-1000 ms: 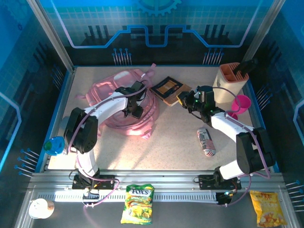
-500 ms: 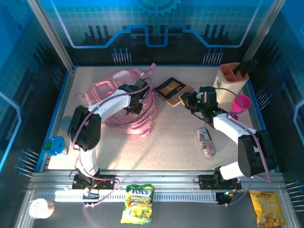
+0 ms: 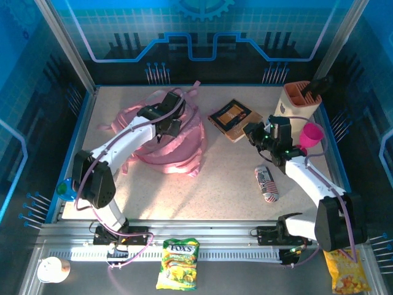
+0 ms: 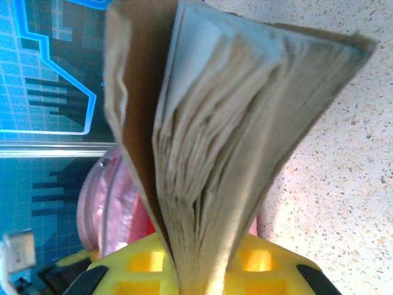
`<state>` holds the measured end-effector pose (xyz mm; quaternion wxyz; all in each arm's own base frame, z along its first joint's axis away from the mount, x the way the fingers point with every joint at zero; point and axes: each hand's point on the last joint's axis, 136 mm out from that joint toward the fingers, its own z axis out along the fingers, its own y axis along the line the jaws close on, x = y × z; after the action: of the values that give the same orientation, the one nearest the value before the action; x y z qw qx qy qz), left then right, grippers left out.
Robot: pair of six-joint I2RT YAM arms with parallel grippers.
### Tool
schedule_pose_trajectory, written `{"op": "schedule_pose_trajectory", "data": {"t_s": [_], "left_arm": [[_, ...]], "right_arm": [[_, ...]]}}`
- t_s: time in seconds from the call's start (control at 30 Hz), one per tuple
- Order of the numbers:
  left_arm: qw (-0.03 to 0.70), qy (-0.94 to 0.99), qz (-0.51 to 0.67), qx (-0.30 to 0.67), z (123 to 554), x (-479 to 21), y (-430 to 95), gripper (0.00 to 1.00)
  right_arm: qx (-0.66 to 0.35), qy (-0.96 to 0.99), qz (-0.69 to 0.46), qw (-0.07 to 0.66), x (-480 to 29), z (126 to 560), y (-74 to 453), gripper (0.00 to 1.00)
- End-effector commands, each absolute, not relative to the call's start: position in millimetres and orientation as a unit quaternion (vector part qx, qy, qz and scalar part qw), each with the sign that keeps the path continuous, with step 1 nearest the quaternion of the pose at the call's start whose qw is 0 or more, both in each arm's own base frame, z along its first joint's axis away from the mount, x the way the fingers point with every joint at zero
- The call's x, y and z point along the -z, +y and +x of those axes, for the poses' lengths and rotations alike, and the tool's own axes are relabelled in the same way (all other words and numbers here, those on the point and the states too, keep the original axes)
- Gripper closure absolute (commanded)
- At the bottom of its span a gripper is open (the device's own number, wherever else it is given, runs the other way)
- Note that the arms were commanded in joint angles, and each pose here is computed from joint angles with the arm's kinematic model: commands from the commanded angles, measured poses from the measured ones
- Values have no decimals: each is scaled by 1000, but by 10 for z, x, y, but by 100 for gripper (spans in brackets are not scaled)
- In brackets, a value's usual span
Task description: Pack the student bag
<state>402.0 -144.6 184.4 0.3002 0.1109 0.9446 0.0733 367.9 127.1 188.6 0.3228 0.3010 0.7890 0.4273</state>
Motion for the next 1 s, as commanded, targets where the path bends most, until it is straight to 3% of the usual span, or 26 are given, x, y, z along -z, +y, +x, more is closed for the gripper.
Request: {"op": "schedule_pose_trajectory", "data": {"t_s": [0.0,0.4,0.97], "left_arm": [[411,910,58,-3,4246,-2505,-1624,100],[422,898,64,107,4399,-2744,-2061,100],[428,892,66,133,4289,-2928,-2077,100]], "right_arm": [[-451,769,256,373,-2216,3672,1320,93],[-508,780,201,305,-2031,3598,2197,93],[-532,797,177,225,-1706,4189,3104,92]]}}
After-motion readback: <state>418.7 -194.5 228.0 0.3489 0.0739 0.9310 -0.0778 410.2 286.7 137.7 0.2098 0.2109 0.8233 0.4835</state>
